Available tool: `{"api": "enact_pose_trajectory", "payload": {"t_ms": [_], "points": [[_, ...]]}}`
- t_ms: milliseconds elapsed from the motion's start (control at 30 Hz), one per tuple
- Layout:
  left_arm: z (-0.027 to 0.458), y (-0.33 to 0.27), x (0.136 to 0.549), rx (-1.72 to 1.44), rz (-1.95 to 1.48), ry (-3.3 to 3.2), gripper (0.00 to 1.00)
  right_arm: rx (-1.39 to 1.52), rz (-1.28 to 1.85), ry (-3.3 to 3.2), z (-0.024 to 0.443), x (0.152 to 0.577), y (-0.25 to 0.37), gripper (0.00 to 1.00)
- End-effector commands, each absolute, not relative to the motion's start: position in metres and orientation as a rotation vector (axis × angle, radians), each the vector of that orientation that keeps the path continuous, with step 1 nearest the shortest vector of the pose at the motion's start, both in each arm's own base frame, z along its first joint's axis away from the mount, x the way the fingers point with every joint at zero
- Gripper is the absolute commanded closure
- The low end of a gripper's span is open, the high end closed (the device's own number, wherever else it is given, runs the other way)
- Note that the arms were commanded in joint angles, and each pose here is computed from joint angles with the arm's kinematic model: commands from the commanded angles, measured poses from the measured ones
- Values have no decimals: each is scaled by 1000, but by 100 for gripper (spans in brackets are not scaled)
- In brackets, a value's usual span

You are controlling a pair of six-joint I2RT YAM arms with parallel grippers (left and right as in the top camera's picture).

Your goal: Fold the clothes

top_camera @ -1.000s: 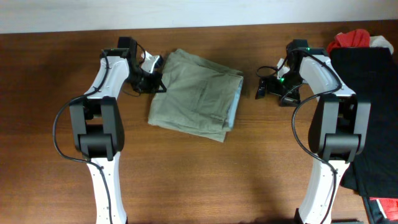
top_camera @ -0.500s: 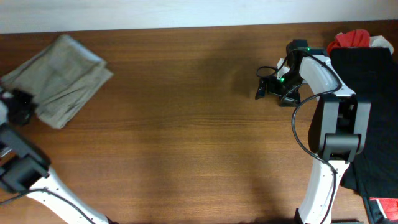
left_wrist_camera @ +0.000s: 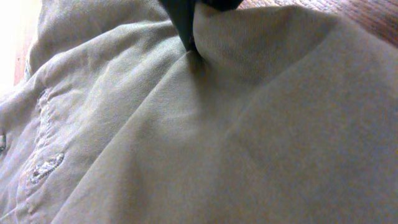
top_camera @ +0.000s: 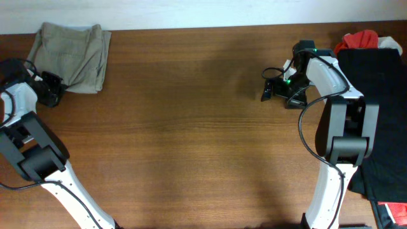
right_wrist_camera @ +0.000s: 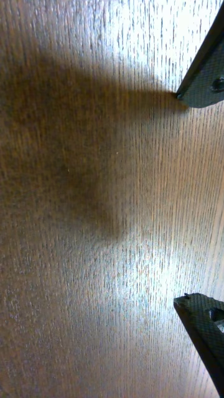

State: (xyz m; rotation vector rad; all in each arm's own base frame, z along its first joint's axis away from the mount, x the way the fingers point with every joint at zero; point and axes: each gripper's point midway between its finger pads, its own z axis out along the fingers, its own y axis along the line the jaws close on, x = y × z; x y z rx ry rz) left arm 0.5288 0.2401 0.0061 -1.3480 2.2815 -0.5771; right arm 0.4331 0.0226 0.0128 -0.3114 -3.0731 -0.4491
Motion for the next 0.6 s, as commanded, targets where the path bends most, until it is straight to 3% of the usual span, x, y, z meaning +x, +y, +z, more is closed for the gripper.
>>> {"api": "enact_pose_trajectory", "payload": {"t_ms": [0, 67, 233, 567], "points": [[-23, 224, 525, -1393, -650, 2325, 79, -309, -437, -3058, 1, 433, 22, 1], [-25, 223, 518, -1426, -652, 2342, 76, -309, -437, -3058, 1, 433, 22, 1], [-9, 240, 489, -1555, -650, 2352, 58, -309, -437, -3058, 1, 433, 22, 1], [155, 223, 460, -1216, -565, 2371, 48, -311, -448, -3077, 1, 438, 23, 1]]}}
